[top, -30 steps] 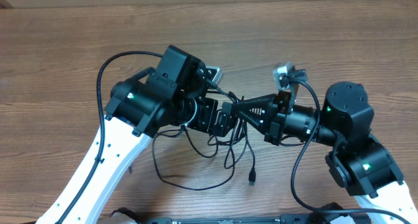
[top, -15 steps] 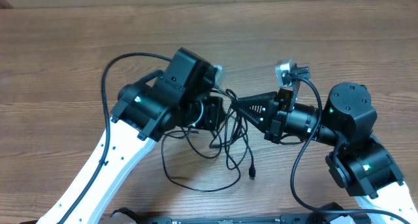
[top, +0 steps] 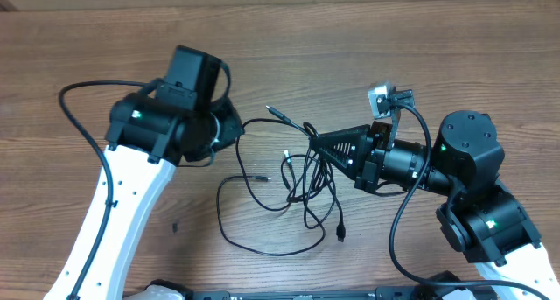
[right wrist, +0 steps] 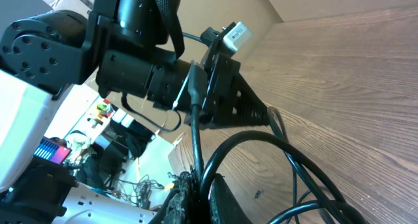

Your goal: Untangle cables

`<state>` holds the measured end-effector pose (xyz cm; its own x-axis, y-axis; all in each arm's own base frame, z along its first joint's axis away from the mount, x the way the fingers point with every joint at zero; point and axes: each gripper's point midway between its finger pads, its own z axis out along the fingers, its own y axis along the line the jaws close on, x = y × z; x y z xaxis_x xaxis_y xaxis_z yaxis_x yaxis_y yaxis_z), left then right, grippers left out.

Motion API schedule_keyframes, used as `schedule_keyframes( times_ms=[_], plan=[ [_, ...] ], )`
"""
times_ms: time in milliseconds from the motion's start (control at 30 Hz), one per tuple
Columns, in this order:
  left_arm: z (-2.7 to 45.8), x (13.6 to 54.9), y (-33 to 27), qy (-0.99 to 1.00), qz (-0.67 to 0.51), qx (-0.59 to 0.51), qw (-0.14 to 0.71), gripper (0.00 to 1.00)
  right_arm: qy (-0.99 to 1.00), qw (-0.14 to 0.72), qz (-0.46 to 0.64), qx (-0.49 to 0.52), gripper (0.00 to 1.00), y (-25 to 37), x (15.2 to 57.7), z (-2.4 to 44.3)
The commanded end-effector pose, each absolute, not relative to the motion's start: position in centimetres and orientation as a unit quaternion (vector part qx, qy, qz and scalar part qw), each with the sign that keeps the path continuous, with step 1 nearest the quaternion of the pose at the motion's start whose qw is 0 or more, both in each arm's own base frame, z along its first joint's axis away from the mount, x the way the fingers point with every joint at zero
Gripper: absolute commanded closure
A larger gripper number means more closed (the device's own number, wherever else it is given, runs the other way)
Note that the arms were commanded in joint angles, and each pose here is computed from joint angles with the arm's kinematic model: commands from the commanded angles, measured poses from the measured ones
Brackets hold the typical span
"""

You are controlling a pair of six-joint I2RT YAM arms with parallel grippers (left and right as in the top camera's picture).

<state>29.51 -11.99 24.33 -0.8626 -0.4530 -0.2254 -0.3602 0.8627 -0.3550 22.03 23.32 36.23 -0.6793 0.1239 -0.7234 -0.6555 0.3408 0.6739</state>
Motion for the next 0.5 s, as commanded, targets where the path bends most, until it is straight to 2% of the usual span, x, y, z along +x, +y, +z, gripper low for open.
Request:
schedule_keyframes(
  times_ms=[0,133,200,233,300,333,467],
  plan=[
    [24.6,30.2,-10.6,0.945,-0.145,-0.245,0.16,0.91,0.722,0.363,0.556,-0.196,0.94,23.5,21.3,37.7],
    [24.7,30.9,-9.8,0.944,-0.148,-0.244,0.168,0.8,0.721,0.358,0.559,-0.2,0.93,23.6,21.1,37.8],
    [24.9,31.4,-9.6,0.944,-0.154,-0.231,0.177,0.68,0.718,0.356,0.562,-0.206,0.93,23.6,20.8,37.8],
    [25.0,31.6,-9.3,0.944,-0.155,-0.23,0.181,0.52,0.718,0.354,0.563,-0.207,0.92,23.7,20.8,37.8],
    [25.1,31.8,-8.8,0.942,-0.152,-0.234,0.186,0.04,0.718,0.352,0.563,-0.207,0.83,23.7,20.7,37.8],
    [25.1,31.9,-8.5,0.941,-0.15,-0.238,0.187,0.0,0.719,0.352,0.563,-0.207,0.72,23.7,20.7,37.7],
    [25.0,31.7,-8.6,0.941,-0.159,-0.24,0.178,0.0,0.725,0.343,0.562,-0.202,0.36,23.8,21.0,37.2]
  ],
)
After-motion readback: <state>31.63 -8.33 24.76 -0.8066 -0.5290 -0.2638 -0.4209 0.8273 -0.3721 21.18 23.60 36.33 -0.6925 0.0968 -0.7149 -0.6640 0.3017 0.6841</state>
